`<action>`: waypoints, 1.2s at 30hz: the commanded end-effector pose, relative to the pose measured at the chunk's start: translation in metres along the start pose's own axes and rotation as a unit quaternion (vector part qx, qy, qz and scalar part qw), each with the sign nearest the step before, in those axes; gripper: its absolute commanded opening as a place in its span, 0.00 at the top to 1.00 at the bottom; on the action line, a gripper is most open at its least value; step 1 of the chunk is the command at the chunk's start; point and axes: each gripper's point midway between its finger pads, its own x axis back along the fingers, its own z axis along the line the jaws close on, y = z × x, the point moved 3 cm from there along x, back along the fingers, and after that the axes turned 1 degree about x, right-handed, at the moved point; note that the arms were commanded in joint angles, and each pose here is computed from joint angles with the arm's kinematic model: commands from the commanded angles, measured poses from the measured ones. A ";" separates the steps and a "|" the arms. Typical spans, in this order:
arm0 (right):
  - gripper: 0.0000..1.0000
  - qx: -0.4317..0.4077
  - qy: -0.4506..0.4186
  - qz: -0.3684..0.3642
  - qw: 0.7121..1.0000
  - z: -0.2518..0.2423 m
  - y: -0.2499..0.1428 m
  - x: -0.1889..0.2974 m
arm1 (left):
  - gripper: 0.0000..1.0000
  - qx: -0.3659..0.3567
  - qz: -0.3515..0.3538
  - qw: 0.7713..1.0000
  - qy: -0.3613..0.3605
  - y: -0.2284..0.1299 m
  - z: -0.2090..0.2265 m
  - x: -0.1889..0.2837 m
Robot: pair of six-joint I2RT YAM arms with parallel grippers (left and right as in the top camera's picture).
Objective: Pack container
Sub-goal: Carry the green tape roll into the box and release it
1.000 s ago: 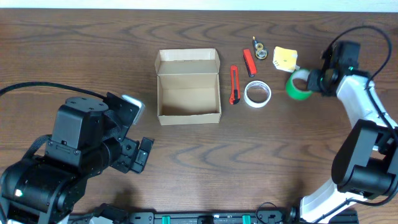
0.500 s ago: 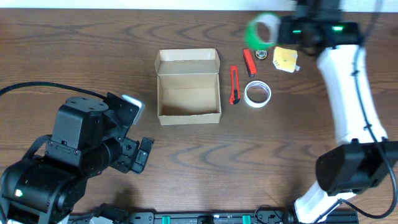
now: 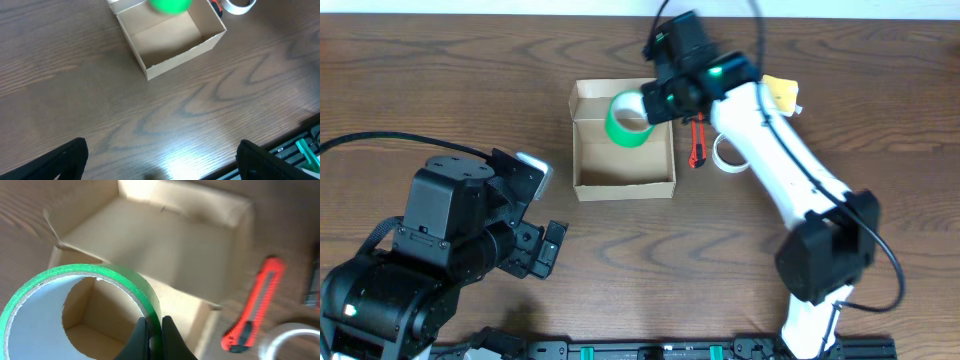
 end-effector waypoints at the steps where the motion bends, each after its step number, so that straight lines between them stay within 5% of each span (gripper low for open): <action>1: 0.99 -0.006 -0.010 0.004 1.000 0.012 -0.002 -0.010 | 0.05 -0.007 0.000 1.000 0.000 0.000 0.000 0.001; 25: 0.99 0.043 -0.059 0.006 0.997 0.049 -0.016 -0.058 | 0.04 -0.007 0.000 1.000 0.000 0.000 0.000 0.001; 26: 0.94 0.043 -0.059 0.005 0.997 0.050 -0.016 -0.058 | 0.05 -0.007 0.000 1.000 0.000 0.000 0.000 0.001; 28: 0.63 0.044 -0.057 0.003 0.997 0.051 -0.015 -0.058 | 0.05 -0.007 0.000 1.000 0.000 0.000 0.000 0.001; 32: 0.51 0.044 -0.039 0.002 0.998 0.056 -0.014 -0.058 | 0.05 -0.007 0.000 1.000 0.000 0.000 0.000 0.001; 36: 0.51 0.044 -0.012 0.004 0.999 0.065 -0.013 -0.055 | 0.04 -0.007 0.000 1.000 0.000 0.000 0.000 0.001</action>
